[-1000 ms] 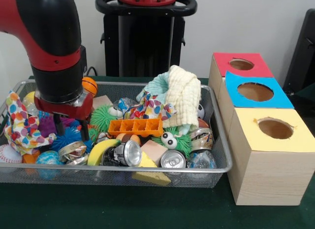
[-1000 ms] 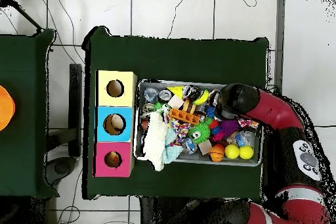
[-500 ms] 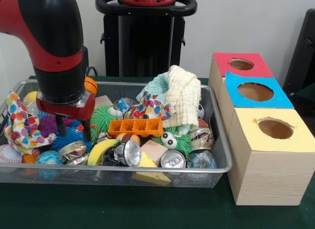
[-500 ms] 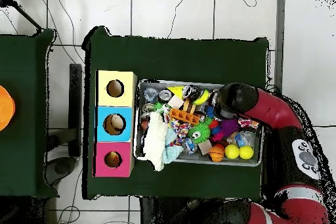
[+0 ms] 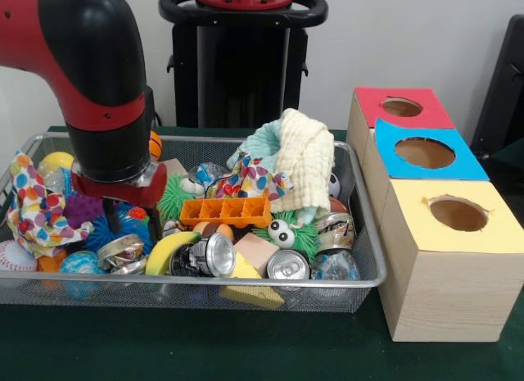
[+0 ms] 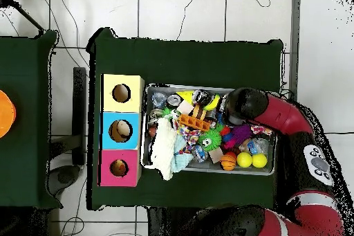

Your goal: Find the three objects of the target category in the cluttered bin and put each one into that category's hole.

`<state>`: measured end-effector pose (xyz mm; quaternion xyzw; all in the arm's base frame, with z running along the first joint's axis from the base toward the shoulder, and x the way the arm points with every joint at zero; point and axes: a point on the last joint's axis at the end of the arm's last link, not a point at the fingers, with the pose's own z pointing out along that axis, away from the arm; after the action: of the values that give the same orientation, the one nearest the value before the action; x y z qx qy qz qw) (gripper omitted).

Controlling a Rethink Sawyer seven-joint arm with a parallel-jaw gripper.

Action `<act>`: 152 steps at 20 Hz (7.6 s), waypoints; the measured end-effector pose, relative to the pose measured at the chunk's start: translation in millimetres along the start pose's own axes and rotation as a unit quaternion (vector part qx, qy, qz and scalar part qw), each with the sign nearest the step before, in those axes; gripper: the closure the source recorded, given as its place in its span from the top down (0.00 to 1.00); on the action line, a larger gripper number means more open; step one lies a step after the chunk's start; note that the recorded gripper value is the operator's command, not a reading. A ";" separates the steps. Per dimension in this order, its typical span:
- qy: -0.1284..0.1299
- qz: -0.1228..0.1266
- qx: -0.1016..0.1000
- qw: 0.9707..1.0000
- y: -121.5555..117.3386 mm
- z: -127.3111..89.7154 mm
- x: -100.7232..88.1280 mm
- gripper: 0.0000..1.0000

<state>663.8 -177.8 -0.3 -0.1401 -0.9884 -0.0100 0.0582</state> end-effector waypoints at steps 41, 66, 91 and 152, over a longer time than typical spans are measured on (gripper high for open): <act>-0.016 -0.032 0.018 0.999 35.8 22.4 16.3 1.00; -0.013 -0.026 0.026 0.999 61.8 19.7 44.4 1.00; -0.002 0.019 0.025 1.000 28.9 -30.6 52.7 1.00; 0.024 0.043 0.036 0.998 -53.7 13.0 7.8 0.00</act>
<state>640.0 -226.8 -12.6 -0.1795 -0.9795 0.0244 0.0875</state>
